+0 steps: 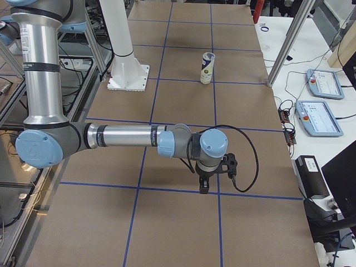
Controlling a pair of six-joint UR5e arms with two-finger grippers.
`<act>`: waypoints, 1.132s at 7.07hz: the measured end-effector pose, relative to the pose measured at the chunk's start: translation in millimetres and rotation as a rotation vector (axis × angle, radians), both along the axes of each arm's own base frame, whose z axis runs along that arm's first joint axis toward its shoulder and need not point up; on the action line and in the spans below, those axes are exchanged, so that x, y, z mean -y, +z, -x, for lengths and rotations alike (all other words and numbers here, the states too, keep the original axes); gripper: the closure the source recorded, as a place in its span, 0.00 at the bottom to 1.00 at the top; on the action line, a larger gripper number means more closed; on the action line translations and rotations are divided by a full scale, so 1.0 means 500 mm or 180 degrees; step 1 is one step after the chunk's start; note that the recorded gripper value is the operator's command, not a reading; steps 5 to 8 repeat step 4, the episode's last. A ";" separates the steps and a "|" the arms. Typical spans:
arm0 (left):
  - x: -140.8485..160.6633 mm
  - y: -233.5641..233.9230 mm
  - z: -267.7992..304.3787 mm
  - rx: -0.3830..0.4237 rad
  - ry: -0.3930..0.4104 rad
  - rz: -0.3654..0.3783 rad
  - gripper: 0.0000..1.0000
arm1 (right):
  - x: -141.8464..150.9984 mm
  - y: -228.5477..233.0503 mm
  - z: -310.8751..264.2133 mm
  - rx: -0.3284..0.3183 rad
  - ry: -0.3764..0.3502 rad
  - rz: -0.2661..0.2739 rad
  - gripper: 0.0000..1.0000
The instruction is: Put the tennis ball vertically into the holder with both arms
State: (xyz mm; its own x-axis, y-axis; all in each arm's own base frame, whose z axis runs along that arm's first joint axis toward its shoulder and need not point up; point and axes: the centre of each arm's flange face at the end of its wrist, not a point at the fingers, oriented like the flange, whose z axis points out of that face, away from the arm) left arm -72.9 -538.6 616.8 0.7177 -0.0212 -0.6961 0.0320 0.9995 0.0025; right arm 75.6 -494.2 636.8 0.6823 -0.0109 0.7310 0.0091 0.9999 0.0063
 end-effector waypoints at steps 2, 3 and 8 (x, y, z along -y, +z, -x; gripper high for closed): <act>-0.002 0.003 0.000 0.0001 0.0000 0.0008 0.00 | 0.002 -0.003 0.000 -0.0001 0.0005 -0.0009 0.00; -0.002 0.004 0.000 0.0001 0.0000 0.0012 0.00 | 0.004 -0.005 0.000 -0.0002 0.0006 -0.0014 0.00; -0.003 0.006 0.000 0.0001 0.0000 0.0017 0.00 | 0.005 -0.006 0.000 -0.0002 0.0006 -0.0018 0.00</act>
